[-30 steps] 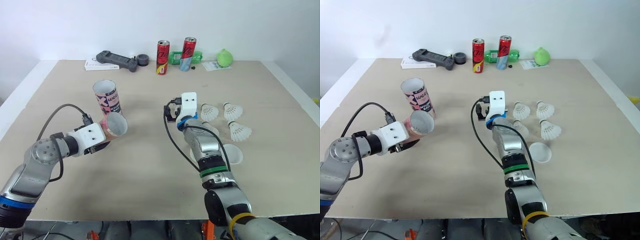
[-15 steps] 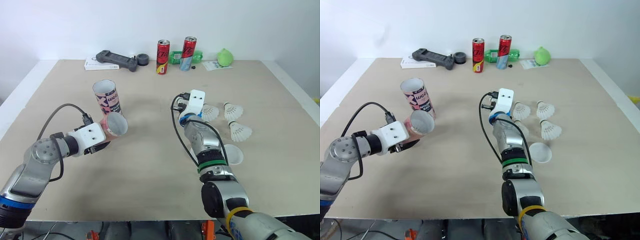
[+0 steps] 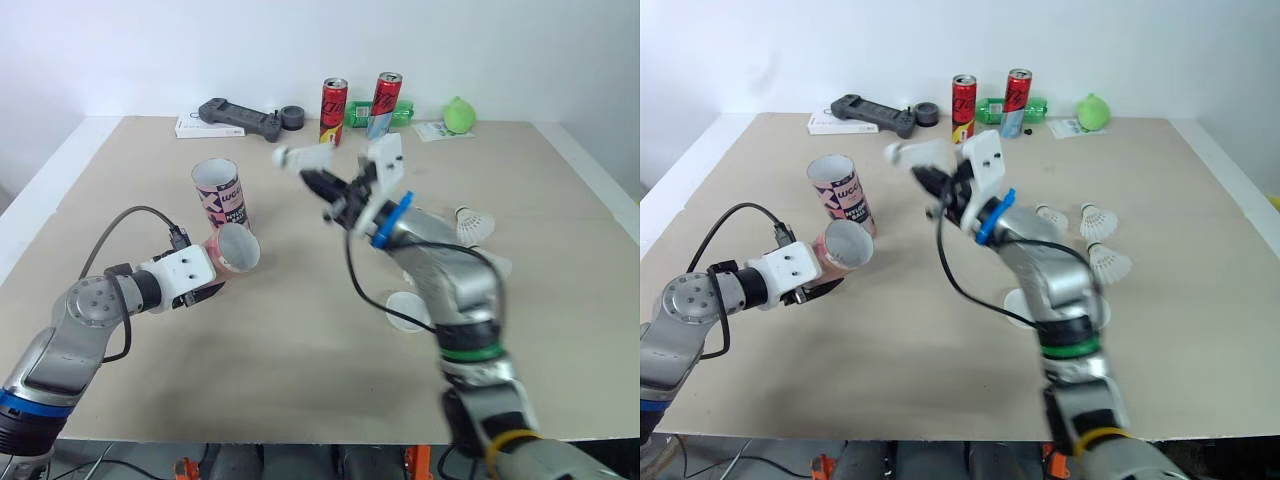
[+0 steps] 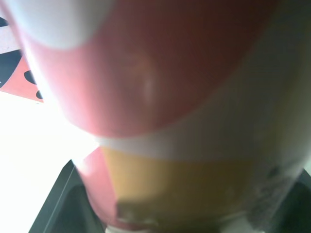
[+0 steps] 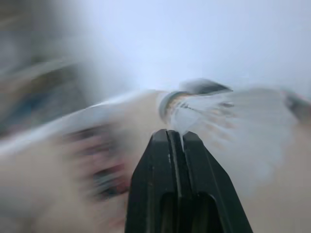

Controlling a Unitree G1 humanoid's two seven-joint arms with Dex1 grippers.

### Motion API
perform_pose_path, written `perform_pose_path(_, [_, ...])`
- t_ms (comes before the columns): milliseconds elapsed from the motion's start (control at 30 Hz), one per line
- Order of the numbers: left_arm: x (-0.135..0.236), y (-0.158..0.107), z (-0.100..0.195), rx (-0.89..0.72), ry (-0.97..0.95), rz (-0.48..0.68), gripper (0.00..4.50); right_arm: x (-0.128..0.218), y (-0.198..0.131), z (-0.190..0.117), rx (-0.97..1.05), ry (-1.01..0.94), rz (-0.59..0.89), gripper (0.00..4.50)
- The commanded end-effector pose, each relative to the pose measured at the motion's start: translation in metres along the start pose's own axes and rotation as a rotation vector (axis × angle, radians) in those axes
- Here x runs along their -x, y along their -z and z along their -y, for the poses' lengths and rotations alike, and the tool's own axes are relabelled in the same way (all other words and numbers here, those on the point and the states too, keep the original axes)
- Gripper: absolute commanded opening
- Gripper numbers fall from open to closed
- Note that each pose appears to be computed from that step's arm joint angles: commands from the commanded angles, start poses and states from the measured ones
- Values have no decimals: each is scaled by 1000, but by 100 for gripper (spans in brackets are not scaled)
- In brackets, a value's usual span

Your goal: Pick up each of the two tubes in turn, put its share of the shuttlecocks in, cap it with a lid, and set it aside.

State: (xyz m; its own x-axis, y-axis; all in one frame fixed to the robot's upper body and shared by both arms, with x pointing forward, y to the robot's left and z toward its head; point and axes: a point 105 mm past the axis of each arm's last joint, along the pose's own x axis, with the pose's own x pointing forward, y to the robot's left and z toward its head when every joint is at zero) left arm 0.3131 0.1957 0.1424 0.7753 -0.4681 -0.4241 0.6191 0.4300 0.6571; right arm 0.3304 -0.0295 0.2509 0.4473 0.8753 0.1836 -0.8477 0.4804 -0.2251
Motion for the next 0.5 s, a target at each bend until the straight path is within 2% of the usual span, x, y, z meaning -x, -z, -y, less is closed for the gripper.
perform_pose_path(33, [-4,18,12,34,50,-69,303,11,-12,-33,88,-220,-6,3])
perform_pose_path(133, [-6,18,12,32,52,-70,303,14,-1,-48,136,-301,-85,3])
perform_pose_path(267, [-8,15,12,30,56,-65,303,2,13,-57,189,-318,-128,3])
perform_pose_path(500, [-9,13,12,29,61,-59,303,-20,24,-74,250,-358,-133,3])
